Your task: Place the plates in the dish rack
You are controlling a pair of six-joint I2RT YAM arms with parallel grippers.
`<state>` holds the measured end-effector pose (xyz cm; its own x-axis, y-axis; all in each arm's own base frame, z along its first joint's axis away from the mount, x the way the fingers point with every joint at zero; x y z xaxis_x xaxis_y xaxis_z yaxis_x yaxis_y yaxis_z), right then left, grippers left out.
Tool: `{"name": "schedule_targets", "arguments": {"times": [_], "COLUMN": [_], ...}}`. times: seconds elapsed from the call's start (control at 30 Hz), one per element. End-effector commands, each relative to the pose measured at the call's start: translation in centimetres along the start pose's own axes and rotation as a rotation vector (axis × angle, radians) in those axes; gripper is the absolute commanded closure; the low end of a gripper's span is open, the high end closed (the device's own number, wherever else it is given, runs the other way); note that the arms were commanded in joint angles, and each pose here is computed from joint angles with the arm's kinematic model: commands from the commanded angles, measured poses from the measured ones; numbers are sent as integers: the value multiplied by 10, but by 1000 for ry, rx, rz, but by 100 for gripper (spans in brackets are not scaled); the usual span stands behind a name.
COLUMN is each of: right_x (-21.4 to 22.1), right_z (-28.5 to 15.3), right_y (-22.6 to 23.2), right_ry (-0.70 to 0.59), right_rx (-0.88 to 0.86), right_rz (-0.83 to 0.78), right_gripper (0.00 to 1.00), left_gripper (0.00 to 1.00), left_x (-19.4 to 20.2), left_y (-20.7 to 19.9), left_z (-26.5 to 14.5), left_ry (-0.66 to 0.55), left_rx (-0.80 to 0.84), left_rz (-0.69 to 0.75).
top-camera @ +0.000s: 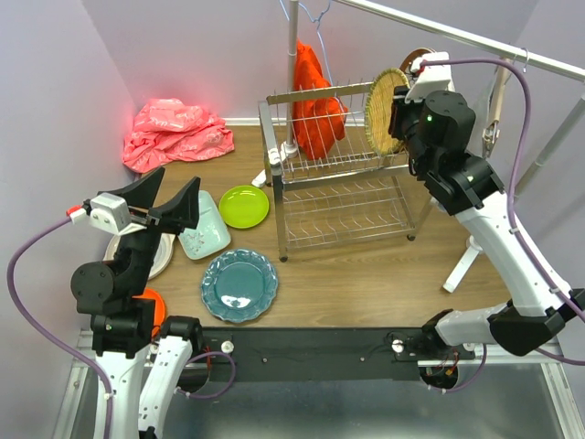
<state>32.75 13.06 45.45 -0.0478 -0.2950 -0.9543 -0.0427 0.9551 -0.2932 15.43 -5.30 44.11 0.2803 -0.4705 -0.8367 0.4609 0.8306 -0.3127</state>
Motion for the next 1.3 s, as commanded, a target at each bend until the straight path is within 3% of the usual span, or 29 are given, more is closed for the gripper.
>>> {"name": "schedule_targets", "arguments": {"times": [0.0,0.3,0.57,0.83,1.27], "right_x": [-29,-48,-61,-75,-82], "right_z": [-14,-21,-26,-39,-41], "right_y": [-10,-27,-29,-5,27], "right_ry": [-88,-144,-196,-310,-384], "right_rx": [-43,7,-23,-252,-478], "right_rz": [4,-27,-37,-74,-87], "right_gripper": [55,41,38,12,6], "left_gripper": [18,18,18,18,18], "left_x": [-2,2,7,23,74], "left_y": [0,1,4,21,60], "left_z": [-2,2,7,13,39], "left_ry": [-15,-3,13,81,253], "left_rx": [-10,-7,-11,-132,-334], "left_rz": [-13,-28,-40,-125,-246]}}
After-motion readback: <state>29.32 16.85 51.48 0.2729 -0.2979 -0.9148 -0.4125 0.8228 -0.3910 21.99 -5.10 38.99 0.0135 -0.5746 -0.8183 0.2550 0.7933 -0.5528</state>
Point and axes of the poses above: each gripper's point midway between its finger pads, its own z axis out along the fingers, its own y axis along the line the jaws close on, x = y × z, the point moved 5 cm from there along -z, back along the fingers, and after that the axes turned 11 degrees about -z, right-handed, at the moved point
